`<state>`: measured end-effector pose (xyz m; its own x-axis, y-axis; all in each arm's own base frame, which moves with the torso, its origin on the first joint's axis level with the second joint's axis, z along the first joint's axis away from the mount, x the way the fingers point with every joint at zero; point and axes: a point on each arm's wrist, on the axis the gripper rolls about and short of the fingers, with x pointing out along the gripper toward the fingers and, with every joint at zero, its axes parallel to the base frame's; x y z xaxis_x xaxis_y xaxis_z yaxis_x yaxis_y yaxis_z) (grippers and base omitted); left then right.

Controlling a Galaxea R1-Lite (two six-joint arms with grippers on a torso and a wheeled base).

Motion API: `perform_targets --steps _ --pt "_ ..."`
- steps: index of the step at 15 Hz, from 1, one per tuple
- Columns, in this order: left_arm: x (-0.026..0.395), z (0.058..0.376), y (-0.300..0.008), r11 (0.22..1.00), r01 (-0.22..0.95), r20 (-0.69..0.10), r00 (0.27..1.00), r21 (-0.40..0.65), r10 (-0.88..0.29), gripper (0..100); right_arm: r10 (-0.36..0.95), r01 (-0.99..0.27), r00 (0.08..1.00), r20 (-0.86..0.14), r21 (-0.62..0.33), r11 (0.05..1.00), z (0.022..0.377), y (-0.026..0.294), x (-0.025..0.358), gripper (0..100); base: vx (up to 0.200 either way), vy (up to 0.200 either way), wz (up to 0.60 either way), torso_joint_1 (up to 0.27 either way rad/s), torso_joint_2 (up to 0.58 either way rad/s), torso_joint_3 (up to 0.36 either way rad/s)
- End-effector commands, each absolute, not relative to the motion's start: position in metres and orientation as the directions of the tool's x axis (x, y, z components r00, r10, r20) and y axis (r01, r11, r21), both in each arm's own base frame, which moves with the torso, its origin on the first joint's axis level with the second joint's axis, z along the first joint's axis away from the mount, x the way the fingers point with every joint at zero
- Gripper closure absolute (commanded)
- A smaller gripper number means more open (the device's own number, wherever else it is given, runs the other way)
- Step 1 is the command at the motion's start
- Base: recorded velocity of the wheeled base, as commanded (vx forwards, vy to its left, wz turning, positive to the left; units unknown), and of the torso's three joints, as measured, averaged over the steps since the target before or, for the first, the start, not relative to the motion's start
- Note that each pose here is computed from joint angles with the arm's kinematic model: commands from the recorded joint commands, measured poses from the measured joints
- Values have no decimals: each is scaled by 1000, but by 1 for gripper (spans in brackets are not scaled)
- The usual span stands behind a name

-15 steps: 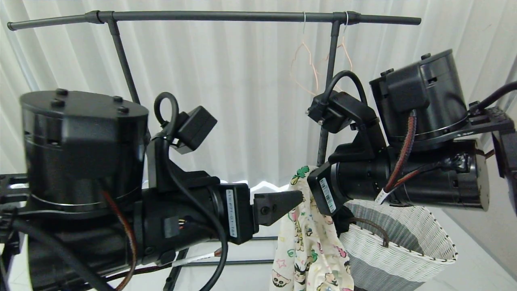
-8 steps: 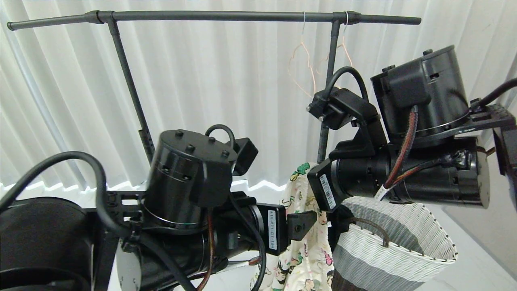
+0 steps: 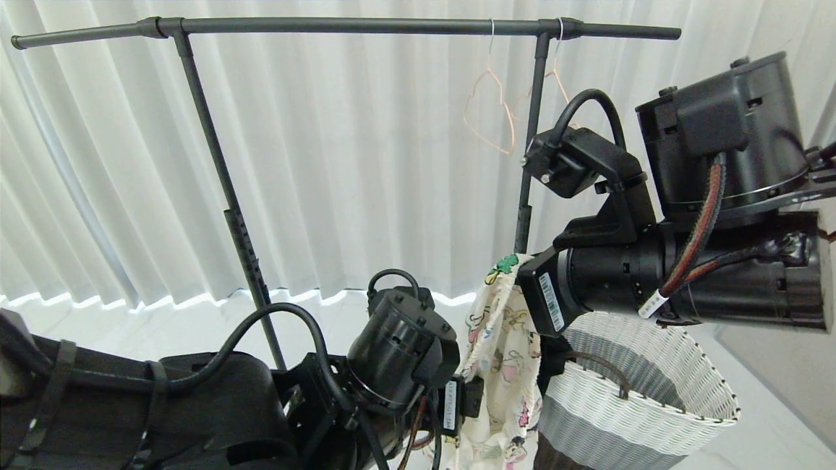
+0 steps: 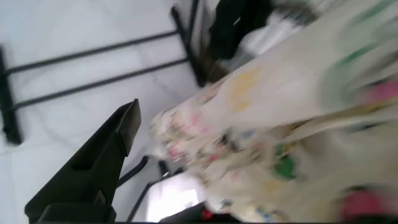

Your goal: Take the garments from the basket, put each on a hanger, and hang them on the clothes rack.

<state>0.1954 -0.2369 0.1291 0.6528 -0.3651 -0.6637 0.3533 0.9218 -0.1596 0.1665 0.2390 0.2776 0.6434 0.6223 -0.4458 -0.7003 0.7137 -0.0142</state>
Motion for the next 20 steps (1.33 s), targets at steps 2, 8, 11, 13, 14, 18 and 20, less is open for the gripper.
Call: perform_targets --steps 2,8,11,13,14,18,20 --pt "188 117 -225 938 331 -694 652 -103 -306 0 563 -642 696 -446 -35 766 278 219 168 100 0 0 0 0 0 0" --pt "166 124 -194 906 422 -698 655 21 -289 0 500 -588 725 -474 -46 808 266 188 165 100 0 0 0 0 0 0" --pt "161 118 -191 903 428 -714 643 34 -278 0 502 -586 728 -466 -44 809 268 185 163 100 0 0 0 0 0 0" --pt "160 122 -190 903 428 -704 649 27 -287 100 505 -587 729 -462 -43 808 270 185 162 100 0 0 0 0 0 0" --pt "160 125 -189 904 428 -697 655 21 -294 100 506 -587 729 -461 -42 808 270 184 161 100 0 0 0 0 0 0" --pt "151 157 -177 904 427 -603 714 -29 -356 100 492 -578 729 -476 -44 815 265 180 162 100 0 0 0 0 0 0" --pt "158 199 -166 903 423 -531 751 -70 -393 100 494 -580 727 -477 -43 813 264 179 160 100 0 0 0 0 0 0"
